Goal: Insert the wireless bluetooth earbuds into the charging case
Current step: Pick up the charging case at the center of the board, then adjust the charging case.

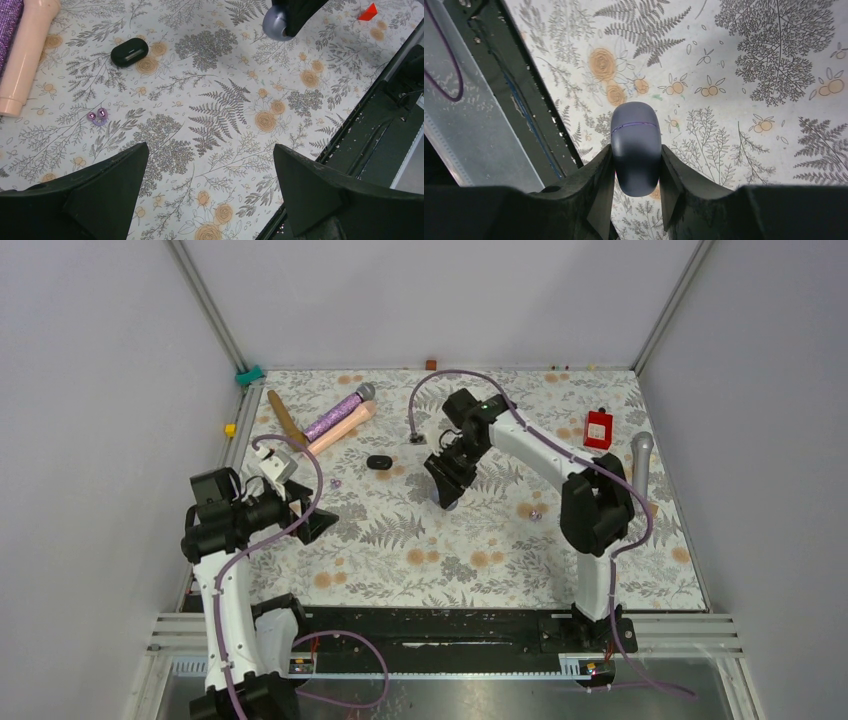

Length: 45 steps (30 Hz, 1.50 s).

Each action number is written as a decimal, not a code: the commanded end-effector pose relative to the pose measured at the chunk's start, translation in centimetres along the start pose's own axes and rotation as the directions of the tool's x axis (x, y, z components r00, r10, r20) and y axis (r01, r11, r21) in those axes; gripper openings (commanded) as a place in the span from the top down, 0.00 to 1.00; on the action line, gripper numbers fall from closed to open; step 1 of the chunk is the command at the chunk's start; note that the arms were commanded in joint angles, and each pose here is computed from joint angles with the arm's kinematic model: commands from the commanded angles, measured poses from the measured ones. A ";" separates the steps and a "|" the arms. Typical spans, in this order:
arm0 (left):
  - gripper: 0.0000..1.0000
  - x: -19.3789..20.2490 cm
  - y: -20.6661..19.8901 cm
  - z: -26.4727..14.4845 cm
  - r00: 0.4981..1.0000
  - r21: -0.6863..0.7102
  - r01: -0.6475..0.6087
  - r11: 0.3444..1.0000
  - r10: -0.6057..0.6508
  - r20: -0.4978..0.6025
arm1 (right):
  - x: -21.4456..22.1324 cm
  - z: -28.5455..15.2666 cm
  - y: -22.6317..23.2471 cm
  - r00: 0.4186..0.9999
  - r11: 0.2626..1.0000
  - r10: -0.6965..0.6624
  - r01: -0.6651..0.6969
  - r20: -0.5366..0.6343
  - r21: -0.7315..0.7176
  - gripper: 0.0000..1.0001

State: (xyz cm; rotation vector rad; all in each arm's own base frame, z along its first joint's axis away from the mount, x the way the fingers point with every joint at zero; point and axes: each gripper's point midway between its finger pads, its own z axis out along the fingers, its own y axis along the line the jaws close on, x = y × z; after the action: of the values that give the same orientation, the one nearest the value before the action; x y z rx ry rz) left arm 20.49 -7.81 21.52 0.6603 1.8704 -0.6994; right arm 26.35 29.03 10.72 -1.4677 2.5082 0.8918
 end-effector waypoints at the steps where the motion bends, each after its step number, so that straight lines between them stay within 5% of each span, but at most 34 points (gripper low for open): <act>1: 0.01 -2.5 -0.7 -0.4 0.997 0.039 -0.056 0.998 0.054 0.056 | -2.8 -5.9 4.2 0.982 0.993 -0.119 0.119 0.147 0.010 0.74; 17: 0.01 -9.4 -6.9 2.6 0.928 0.236 -0.368 0.899 0.341 0.148 | -2.5 -16.6 13.5 0.805 0.923 -0.382 0.354 0.454 0.150 0.76; 26: 0.01 -8.6 -14.5 6.5 0.918 0.630 -0.369 0.683 0.375 0.131 | -1.5 -16.7 15.5 0.765 0.914 -0.387 0.391 0.514 0.108 0.76; 32: 0.01 -8.4 -15.3 8.1 0.905 0.658 -0.376 0.652 0.410 0.111 | -1.1 -16.5 16.0 0.724 0.891 -0.427 0.438 0.543 0.117 0.76; 45: 0.01 -10.3 -17.9 11.3 0.982 0.709 -0.189 0.680 0.148 0.120 | -2.0 -14.9 16.3 0.704 0.903 -0.354 0.429 0.615 0.028 0.76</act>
State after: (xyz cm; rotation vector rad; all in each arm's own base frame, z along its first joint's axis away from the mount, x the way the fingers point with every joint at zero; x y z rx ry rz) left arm 18.38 -27.93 29.10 1.3728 1.4546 -1.2159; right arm 17.21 27.62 29.48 -1.3848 1.7010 1.1291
